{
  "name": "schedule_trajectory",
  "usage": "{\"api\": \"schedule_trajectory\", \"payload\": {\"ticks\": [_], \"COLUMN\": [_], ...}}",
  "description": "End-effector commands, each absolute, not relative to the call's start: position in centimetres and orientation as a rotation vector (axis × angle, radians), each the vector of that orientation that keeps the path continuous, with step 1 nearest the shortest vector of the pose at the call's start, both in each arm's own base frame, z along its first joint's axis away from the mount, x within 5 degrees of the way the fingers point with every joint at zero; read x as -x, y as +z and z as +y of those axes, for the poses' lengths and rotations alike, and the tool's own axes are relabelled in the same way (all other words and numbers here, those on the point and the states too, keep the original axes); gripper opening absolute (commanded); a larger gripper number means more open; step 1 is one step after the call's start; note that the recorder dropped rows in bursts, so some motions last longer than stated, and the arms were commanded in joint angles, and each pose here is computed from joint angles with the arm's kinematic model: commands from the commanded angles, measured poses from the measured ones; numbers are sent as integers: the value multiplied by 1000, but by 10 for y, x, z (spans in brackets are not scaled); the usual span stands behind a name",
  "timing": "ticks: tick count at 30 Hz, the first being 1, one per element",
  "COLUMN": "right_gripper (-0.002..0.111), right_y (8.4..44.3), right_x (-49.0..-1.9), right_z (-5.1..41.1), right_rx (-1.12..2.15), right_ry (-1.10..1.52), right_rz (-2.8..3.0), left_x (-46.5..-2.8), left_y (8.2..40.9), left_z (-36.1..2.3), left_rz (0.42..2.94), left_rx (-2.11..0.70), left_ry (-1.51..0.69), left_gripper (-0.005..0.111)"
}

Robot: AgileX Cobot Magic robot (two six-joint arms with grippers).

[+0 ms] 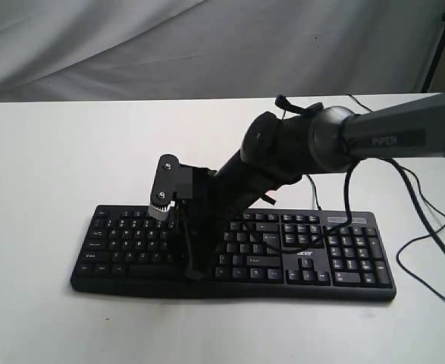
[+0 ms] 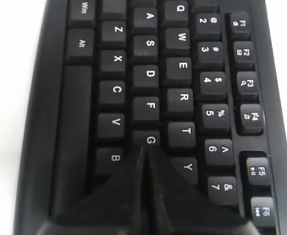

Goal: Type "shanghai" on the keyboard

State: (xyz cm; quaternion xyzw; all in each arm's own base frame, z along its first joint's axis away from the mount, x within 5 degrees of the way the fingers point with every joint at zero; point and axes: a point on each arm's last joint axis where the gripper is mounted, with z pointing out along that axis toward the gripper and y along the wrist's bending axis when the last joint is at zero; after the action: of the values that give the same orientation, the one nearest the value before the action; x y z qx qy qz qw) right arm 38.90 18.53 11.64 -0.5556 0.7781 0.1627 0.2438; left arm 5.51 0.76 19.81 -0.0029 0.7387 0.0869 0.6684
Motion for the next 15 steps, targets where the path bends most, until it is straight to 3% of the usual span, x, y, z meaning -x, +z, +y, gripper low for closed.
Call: {"api": "schedule_trajectory", "payload": {"ticks": [1, 15], "right_gripper": [0, 0], "right_y": [131, 143], "right_x": [-390, -388], "right_z": [182, 183], "right_rx": [1508, 1506], "right_ry": [426, 438], "right_rz": [2094, 2076], "left_x": [-56, -56], "left_y": [196, 196], "left_z": [7, 7], "left_rz": [1671, 1671], "left_rx": [6, 6], "left_ry": [190, 190], "left_gripper": [1, 1]}}
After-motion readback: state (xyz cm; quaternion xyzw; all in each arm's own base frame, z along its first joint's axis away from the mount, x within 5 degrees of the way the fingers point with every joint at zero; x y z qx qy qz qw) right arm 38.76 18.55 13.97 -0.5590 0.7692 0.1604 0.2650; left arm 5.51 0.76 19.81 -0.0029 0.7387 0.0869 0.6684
